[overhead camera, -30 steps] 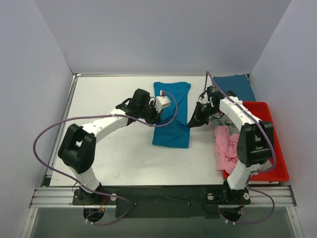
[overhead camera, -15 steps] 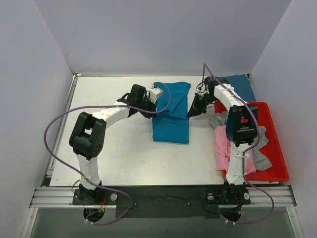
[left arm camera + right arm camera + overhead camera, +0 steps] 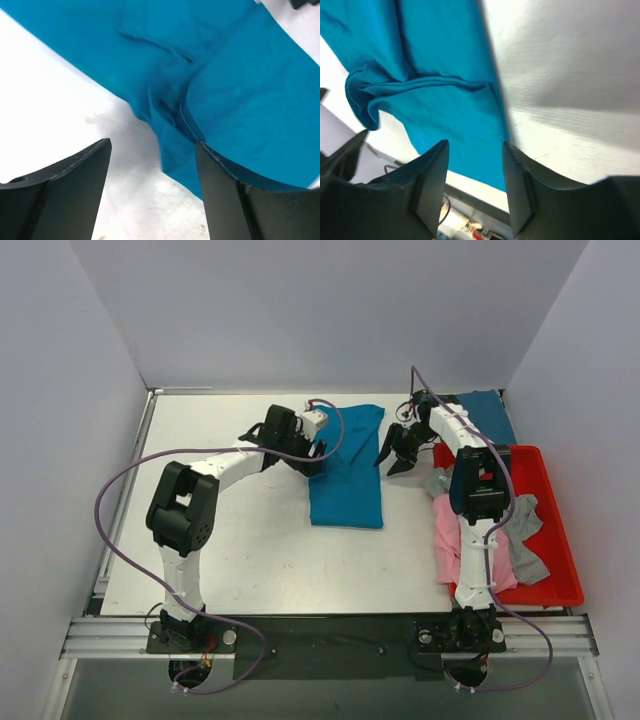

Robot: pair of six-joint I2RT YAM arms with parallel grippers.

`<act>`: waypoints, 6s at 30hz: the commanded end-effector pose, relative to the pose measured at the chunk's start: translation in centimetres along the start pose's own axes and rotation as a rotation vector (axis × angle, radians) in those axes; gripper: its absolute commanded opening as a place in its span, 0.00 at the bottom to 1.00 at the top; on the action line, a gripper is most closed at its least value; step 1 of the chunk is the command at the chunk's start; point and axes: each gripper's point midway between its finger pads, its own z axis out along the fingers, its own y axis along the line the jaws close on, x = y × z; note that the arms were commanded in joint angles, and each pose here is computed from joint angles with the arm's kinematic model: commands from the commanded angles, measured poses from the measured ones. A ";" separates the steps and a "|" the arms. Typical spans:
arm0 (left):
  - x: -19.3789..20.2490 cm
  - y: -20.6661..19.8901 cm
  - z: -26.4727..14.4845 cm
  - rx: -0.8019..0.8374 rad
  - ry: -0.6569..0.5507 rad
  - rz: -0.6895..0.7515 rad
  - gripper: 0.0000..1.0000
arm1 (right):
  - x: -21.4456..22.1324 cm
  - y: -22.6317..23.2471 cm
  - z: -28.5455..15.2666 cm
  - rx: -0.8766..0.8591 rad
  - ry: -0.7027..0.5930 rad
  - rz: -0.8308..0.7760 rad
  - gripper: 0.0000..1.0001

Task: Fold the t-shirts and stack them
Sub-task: Fold the folded rectangular tshirt in 1/3 of the way, then grab one side of the 2/3 rectangular tshirt with both arms, then fold the long partially folded tshirt into a neat square, then put the neatly folded tshirt into the corner of the board with the right arm

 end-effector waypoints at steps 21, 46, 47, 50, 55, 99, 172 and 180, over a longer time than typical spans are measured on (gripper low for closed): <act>-2.1 3.1 2.6 -0.147 -0.022 0.210 0.49 | 11.3 -4.9 1.1 0.177 -0.003 -0.045 0.39; 5.3 -8.3 -2.9 0.053 0.104 0.921 0.67 | 14.6 -6.1 3.9 0.080 0.011 0.091 0.25; 5.0 -8.0 -2.6 0.039 0.108 0.922 0.68 | 14.6 -6.1 3.9 0.078 0.011 0.089 0.24; 6.9 -8.0 -2.0 0.066 0.141 0.955 0.67 | 14.7 -6.5 3.9 0.087 0.009 0.097 0.15; 9.1 -8.6 -1.7 0.116 0.185 0.988 0.62 | 14.1 -6.3 3.6 0.078 -0.004 0.108 0.01; 0.1 -10.4 -14.0 0.319 0.318 0.436 0.00 | 20.8 -0.7 -10.8 0.012 0.050 -0.123 0.00; 6.1 -3.6 -3.8 0.093 0.384 -0.458 0.63 | 10.5 -4.0 4.3 0.042 -0.033 -0.074 0.58; 5.0 -1.5 -4.5 0.034 0.355 -0.441 0.63 | 7.4 -1.7 6.0 -0.019 -0.020 -0.070 0.05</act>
